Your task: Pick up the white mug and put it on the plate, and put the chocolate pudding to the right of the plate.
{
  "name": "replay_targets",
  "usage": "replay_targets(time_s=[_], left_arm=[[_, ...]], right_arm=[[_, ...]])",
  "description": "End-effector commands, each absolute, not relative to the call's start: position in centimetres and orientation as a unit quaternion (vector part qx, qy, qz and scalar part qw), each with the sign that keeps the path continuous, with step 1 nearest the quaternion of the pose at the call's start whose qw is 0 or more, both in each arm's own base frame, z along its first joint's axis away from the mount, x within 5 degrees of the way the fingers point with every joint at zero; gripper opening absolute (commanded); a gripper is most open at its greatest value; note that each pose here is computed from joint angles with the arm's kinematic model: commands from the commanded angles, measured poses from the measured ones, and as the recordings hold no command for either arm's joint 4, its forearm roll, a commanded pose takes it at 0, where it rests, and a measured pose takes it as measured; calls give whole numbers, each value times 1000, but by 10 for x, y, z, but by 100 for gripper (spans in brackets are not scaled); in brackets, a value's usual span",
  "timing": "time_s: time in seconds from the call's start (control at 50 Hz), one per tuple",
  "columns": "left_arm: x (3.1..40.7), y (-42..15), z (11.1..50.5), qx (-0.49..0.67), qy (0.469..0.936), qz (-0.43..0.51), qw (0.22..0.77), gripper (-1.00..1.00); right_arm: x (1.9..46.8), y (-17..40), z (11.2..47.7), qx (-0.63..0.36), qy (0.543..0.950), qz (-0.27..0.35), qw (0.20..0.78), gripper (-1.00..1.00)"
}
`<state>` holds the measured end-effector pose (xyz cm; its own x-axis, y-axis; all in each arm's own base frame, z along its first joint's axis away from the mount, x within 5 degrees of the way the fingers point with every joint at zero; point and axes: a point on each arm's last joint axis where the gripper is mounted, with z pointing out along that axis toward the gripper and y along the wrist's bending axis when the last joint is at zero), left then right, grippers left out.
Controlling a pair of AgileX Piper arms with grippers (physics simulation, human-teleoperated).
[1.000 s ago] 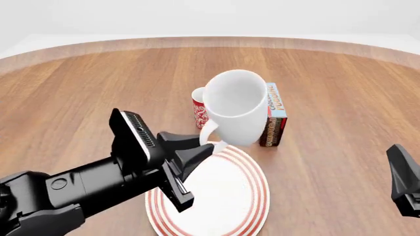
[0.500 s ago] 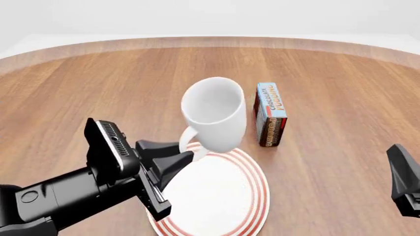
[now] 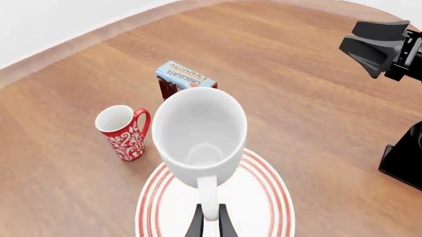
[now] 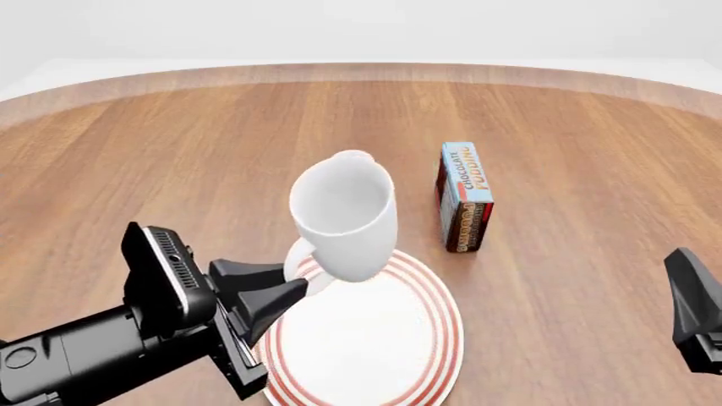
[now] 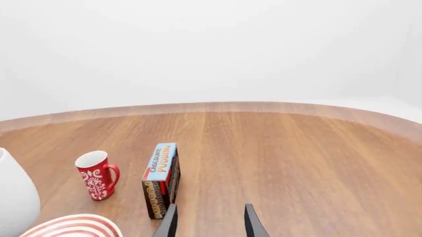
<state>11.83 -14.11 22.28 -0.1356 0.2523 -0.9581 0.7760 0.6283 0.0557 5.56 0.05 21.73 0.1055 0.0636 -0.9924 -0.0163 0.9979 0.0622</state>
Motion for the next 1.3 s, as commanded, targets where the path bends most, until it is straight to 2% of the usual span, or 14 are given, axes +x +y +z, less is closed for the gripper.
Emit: replay_targets(time_s=[0.02,1.3], left_arm=[[115,-132,221,363,721,-225,546,-100],[112,-140,185,382,749,-224,493,-100]], right_arm=[[56,1,217,16,668,26,743,100],[56,1,218,15,668,23,744,100]])
